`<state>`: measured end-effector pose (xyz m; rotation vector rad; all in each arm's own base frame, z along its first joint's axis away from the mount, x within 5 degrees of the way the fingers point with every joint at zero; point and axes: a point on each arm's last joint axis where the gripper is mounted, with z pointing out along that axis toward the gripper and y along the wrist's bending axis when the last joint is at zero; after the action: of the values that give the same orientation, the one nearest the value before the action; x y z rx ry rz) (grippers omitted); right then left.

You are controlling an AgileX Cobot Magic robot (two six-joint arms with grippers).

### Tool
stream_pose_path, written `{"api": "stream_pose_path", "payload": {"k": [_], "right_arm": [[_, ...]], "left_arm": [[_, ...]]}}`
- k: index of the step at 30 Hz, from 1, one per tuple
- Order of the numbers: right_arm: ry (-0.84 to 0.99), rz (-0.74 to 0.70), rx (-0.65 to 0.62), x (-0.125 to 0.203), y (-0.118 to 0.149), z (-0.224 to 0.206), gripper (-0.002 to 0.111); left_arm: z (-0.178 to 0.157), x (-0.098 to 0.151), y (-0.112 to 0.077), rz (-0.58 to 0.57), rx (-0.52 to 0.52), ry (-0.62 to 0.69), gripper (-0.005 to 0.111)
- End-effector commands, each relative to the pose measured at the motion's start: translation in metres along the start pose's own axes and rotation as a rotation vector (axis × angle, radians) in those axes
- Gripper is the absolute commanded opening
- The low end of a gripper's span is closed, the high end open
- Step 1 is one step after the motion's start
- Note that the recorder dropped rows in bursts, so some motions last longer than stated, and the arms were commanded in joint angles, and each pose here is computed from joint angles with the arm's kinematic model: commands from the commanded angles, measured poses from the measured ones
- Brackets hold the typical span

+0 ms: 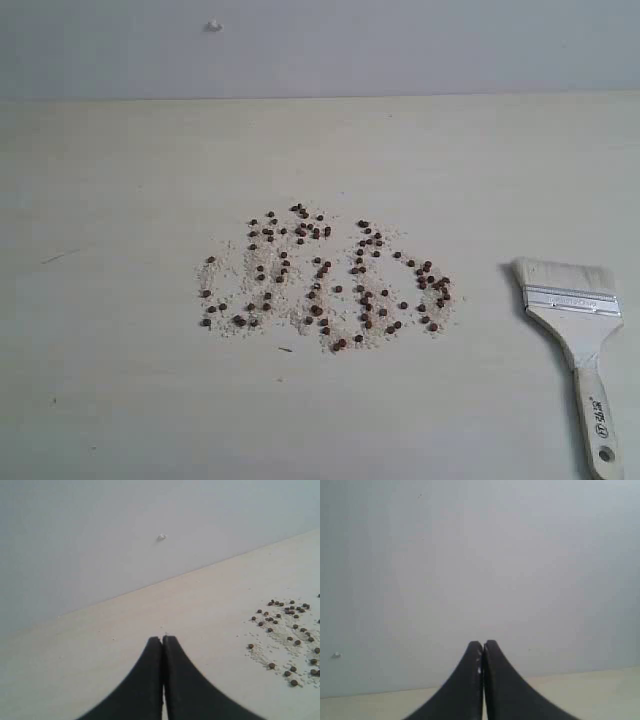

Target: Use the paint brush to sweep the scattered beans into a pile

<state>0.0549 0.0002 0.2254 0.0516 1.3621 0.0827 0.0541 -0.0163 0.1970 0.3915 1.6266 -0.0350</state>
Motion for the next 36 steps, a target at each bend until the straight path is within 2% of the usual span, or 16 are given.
{"api": "stream_pose_path", "payload": {"k": [1,8,10,12,15,18,25,32,33,36], "right_arm": [[-0.015,-0.001,0.002,0.0,0.0,-0.001,0.0],[-0.072,-0.005,0.004,-0.005,0.0,-0.001,0.0],[-0.058,0.042,0.002,-0.004,0.0,-0.001,0.0],[-0.049,0.205,0.004,-0.003,-0.001,-0.001,0.0],[-0.052,0.548,0.011,-0.003,-0.002,-0.001,0.0],[-0.057,0.674,0.007,-0.003,-0.002,-0.001,0.0],[0.068,0.756,0.034,0.008,-0.001,-0.001,0.0],[-0.038,0.747,0.009,-0.002,-0.002,-0.001,0.0],[-0.129,0.645,-0.006,-0.01,-0.003,-0.001,0.0],[-0.137,0.52,0.014,-0.021,-0.003,0.005,0.0]], "left_arm": [[0.0,0.001,0.0,0.001,0.003,-0.004,0.0],[0.0,0.001,0.0,0.001,0.003,-0.004,0.0],[0.0,0.001,0.0,0.001,0.003,-0.004,0.0],[0.0,0.001,0.0,0.001,0.003,-0.004,0.0],[0.0,0.001,0.0,0.001,0.003,-0.004,0.0],[0.0,0.001,0.0,0.001,0.003,-0.004,0.0],[0.0,0.001,0.0,0.001,0.003,-0.004,0.0],[0.0,0.001,0.0,0.001,0.003,-0.004,0.0],[0.0,0.001,0.0,0.001,0.003,-0.004,0.0],[0.0,0.001,0.0,0.001,0.003,-0.004,0.0]]}}
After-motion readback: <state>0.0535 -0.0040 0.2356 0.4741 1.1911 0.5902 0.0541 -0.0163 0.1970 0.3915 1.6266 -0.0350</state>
